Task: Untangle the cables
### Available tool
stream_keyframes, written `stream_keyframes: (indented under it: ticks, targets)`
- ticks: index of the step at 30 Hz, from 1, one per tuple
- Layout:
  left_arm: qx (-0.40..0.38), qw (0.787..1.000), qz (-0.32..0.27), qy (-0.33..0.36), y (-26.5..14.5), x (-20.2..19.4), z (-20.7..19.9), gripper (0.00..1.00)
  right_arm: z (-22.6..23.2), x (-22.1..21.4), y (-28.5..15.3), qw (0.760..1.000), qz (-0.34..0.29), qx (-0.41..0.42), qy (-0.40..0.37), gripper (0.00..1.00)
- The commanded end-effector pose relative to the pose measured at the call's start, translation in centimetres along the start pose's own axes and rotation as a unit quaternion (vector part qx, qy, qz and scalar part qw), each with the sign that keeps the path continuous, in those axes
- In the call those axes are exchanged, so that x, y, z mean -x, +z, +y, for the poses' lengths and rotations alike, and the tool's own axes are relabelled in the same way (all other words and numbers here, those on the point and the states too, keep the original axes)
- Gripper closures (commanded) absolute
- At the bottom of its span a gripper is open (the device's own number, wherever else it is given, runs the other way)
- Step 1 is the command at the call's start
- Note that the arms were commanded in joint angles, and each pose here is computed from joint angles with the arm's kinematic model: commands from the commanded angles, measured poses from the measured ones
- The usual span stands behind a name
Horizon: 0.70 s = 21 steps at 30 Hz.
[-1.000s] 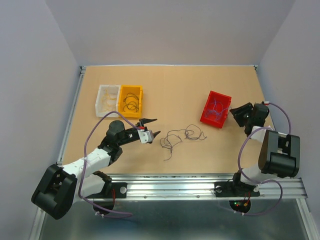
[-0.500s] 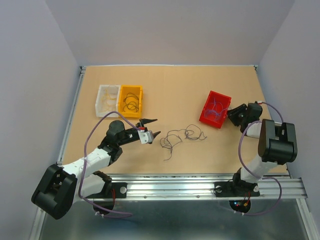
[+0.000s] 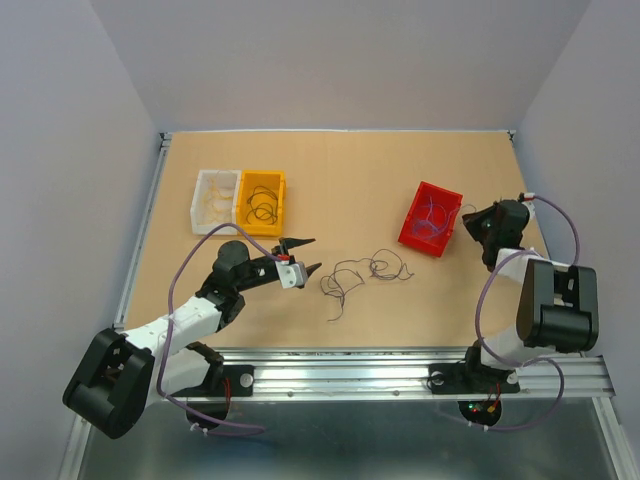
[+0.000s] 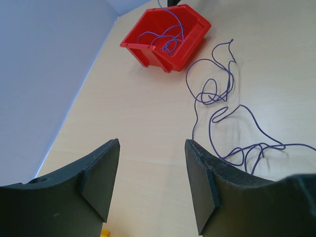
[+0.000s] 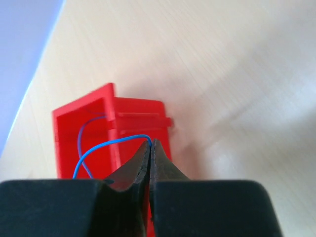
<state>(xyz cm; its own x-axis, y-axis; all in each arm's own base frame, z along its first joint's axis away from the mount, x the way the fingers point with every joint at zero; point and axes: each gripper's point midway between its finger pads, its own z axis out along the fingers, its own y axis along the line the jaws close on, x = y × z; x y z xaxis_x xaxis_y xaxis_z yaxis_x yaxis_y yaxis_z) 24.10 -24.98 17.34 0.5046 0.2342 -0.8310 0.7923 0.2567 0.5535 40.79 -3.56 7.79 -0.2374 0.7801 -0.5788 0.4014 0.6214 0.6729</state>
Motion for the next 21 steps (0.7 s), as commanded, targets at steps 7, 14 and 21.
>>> stream_keyframes:
  ticks: [7,14,21]
  targets:
    - [0.001,1.000,-0.015,0.013,0.3,0.9,0.6,0.34,5.9,2.2,-1.8,0.989,-0.064,-0.042,-0.123,0.99]
    - [0.002,1.000,-0.014,0.011,0.3,0.9,0.7,0.34,7.6,1.0,-2.2,0.973,-0.077,-0.093,-0.199,0.99]
    - [0.001,1.000,-0.012,0.007,0.3,0.8,0.6,0.34,6.9,-1.6,0.3,0.961,-0.036,-0.140,-0.237,0.98]
